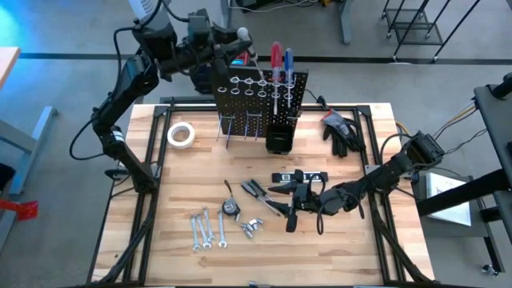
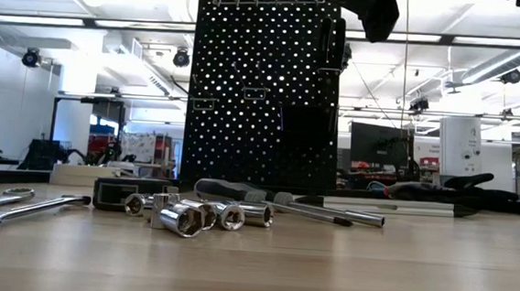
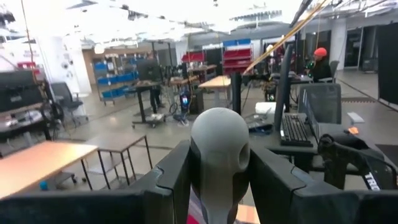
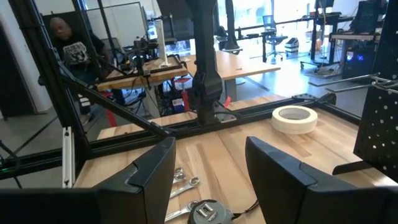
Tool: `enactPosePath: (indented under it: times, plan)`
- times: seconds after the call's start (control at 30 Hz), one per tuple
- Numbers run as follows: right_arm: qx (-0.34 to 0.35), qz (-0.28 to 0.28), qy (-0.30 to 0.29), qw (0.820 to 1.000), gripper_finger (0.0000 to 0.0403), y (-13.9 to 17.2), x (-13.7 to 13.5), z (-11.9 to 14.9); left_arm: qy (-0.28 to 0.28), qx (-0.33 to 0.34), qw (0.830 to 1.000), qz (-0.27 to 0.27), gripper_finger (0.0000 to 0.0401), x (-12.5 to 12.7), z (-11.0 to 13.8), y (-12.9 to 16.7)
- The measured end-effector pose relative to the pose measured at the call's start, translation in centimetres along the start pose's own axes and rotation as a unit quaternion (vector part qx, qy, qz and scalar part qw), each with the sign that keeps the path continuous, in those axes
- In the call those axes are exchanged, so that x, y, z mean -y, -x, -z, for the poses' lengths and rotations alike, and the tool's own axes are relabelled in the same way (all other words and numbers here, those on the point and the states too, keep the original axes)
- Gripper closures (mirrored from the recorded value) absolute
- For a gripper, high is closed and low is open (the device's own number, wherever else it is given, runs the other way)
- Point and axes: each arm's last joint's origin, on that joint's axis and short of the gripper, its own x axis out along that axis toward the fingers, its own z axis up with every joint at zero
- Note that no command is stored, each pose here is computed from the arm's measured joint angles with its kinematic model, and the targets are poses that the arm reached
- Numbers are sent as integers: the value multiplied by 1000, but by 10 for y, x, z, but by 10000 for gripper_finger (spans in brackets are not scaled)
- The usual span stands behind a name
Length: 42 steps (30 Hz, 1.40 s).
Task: Hang tools onto peg board
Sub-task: Hang the left bit driver handle on the peg board
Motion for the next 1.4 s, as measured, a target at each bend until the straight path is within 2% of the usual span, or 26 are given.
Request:
enactPosePath:
  times: [0.23,0.5,1.17,1.4]
  plan:
    - [0,0,-1,1000,219,0,0,0,30,-20,999,-11,286,-9,8,-7]
    - [1,2,-1,1000,221,0,0,0,40,-20,999,-18,286,-14,8,-6]
    - [3,15,-4,1000,227,-1,2,0,51,-35,998,17,286,-11,1,4]
    - [6,17,-8,1000,233,-2,3,-1,58,-61,996,17,286,-14,15,-11]
